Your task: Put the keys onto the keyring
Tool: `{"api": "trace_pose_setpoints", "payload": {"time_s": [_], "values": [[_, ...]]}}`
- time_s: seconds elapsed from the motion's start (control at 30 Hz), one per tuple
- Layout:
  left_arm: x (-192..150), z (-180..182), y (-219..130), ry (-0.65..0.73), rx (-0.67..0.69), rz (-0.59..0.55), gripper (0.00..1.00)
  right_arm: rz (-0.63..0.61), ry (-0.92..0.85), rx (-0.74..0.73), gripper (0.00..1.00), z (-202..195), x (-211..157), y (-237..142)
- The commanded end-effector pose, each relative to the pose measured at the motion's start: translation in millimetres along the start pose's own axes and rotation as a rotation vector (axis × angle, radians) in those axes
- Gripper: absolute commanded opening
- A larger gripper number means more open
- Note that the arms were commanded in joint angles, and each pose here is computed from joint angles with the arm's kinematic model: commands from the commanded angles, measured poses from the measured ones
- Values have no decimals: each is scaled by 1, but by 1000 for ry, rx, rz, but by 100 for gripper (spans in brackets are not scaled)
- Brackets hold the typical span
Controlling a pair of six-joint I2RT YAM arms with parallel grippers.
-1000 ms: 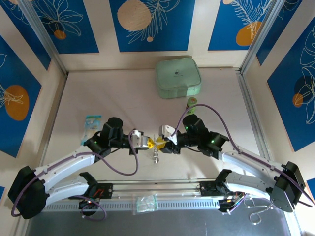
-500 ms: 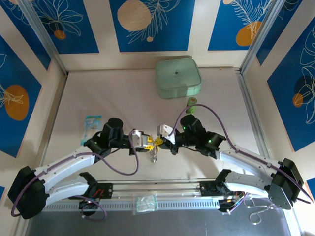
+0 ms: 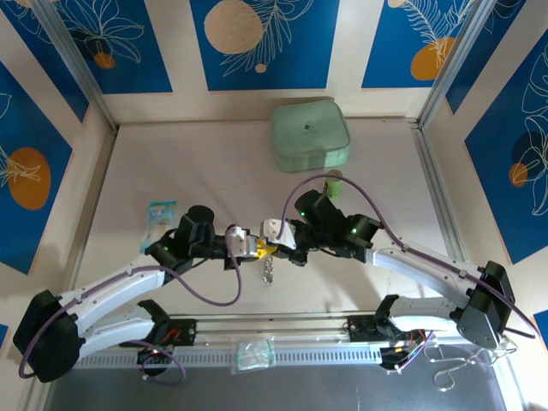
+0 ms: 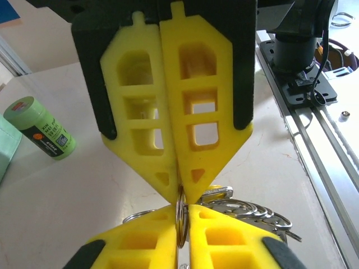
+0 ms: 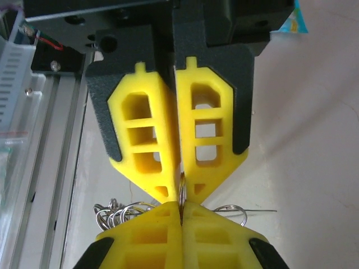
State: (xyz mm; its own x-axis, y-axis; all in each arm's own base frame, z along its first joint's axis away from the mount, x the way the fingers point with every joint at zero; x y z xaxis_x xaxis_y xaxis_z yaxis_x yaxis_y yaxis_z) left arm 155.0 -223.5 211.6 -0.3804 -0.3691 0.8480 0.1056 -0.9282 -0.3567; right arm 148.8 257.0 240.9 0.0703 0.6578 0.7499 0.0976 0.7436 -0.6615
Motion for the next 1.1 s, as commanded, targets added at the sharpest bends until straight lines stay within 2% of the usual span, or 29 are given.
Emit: {"api": "trace_pose_setpoints", "payload": {"time_s": [0.0, 0.1, 0.2, 0.3, 0.4, 0.67, 0.77, 0.9, 1.0, 1.07], "values": [[14, 8, -2, 46, 16, -28, 6, 43, -52, 42, 0, 8, 6, -1], [14, 8, -2, 44, 16, -35, 0, 5, -48, 41, 0, 8, 11, -3], [16, 8, -3, 43, 23, -47, 0, -108, 2, 27, 26, 4, 7, -12], [18, 8, -3, 42, 27, -66, 0, -238, 98, 31, 34, -2, -5, -21], [18, 8, -3, 43, 26, -77, 0, -274, 149, 22, 34, -2, -14, -21], [16, 6, -1, 42, 17, -79, 0, -272, 176, 17, 33, -3, -23, -13], [17, 6, -1, 42, 14, -82, 0, -268, 176, 19, 28, -4, -23, -10], [16, 6, -1, 45, 15, -81, 0, -272, 174, 19, 14, -5, -23, -10], [16, 6, -1, 46, 14, -83, 0, -264, 174, 16, 13, -5, -24, -11], [16, 5, -1, 45, 11, -84, 0, -261, 176, 13, 17, -5, -25, -12]]}}
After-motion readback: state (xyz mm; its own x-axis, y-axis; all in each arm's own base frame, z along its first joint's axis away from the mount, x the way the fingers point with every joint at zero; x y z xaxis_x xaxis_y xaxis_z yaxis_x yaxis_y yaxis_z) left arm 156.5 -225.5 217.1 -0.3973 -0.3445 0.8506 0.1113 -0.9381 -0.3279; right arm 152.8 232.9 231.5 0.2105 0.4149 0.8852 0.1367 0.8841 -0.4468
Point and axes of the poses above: each hand's point on the last joint's axis, 136 mm out from that joint toward the fingers, its own y axis out along the fingers, its own z axis along the line the jaws close on, x = y × z, the point moved 7 cm from there along -y, back along the fingers, and after that the axes turned 9 degrees about y, right-handed, at the moved point
